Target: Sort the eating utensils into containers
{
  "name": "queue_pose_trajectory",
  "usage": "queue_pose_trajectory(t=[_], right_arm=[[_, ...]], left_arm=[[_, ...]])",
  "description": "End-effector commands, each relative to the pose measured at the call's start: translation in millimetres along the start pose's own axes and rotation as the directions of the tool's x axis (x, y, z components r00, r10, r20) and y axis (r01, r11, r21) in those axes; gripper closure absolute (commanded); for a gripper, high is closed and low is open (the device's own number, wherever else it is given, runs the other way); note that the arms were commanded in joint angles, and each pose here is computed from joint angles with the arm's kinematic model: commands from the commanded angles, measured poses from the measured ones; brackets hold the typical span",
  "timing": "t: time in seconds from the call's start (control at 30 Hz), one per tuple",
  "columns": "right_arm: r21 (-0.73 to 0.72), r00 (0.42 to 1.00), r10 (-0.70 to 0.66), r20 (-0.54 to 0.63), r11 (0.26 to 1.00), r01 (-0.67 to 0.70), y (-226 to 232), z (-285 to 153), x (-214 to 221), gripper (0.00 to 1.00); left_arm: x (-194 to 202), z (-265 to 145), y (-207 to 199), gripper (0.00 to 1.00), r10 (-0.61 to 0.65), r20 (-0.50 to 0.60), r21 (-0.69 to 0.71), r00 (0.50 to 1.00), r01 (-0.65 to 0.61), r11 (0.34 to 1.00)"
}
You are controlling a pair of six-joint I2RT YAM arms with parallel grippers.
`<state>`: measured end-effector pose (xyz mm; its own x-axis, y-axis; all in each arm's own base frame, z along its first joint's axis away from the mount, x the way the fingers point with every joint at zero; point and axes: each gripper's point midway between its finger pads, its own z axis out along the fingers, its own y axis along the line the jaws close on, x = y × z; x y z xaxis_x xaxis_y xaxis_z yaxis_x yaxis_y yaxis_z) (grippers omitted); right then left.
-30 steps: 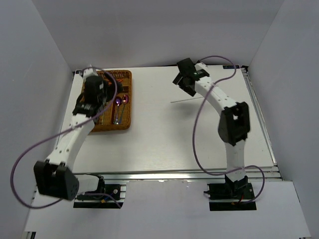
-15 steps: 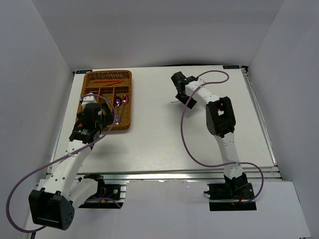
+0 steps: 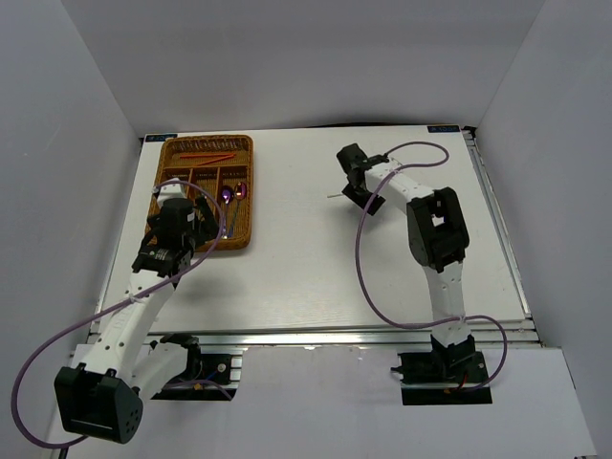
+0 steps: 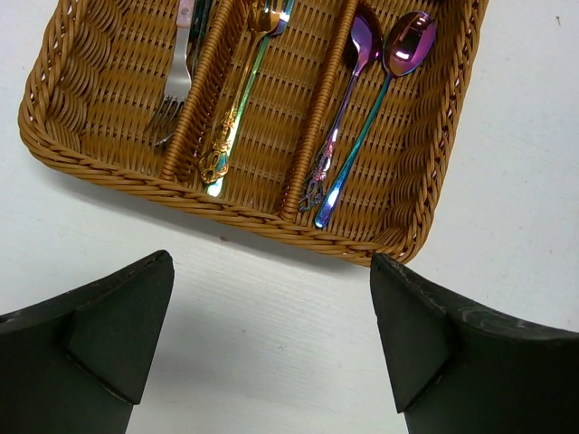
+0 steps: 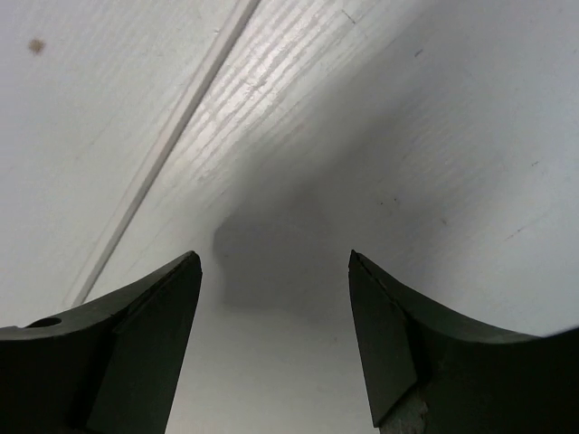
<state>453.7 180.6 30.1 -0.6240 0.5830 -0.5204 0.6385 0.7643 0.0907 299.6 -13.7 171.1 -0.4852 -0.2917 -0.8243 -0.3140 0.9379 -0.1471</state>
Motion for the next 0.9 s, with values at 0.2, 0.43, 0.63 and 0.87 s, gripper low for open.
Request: queue_pose_trajectory(t=[0.2,0.43,0.63,0.87], right_arm=[[-0.124,0.995,0.040,0.094,0.992,-0.028,74,-12,-49,0.27],[-0.022,0.998,0.010,0.059,1.000,-0.008,51,12,-29,0.24],[0.013,0.999,-0.032,0.036,0.999,0.032,42,25,-20,0.24],[0.041,0.991,-0.099,-0.096,0.994,0.103,11,51,8,0.38]], left_arm=[[-6,-2,-1,0.02,0.008,0.020,0.008,1.000,-0.008,1.000],[-2,3,-2,0.02,0.023,-0.005,0.010,1.000,-0.023,1.000],[-1,3,-5,0.02,0.025,-0.012,0.025,1.000,-0.025,0.999],[1,3,-6,0.02,0.026,-0.018,0.037,1.000,-0.025,0.999]])
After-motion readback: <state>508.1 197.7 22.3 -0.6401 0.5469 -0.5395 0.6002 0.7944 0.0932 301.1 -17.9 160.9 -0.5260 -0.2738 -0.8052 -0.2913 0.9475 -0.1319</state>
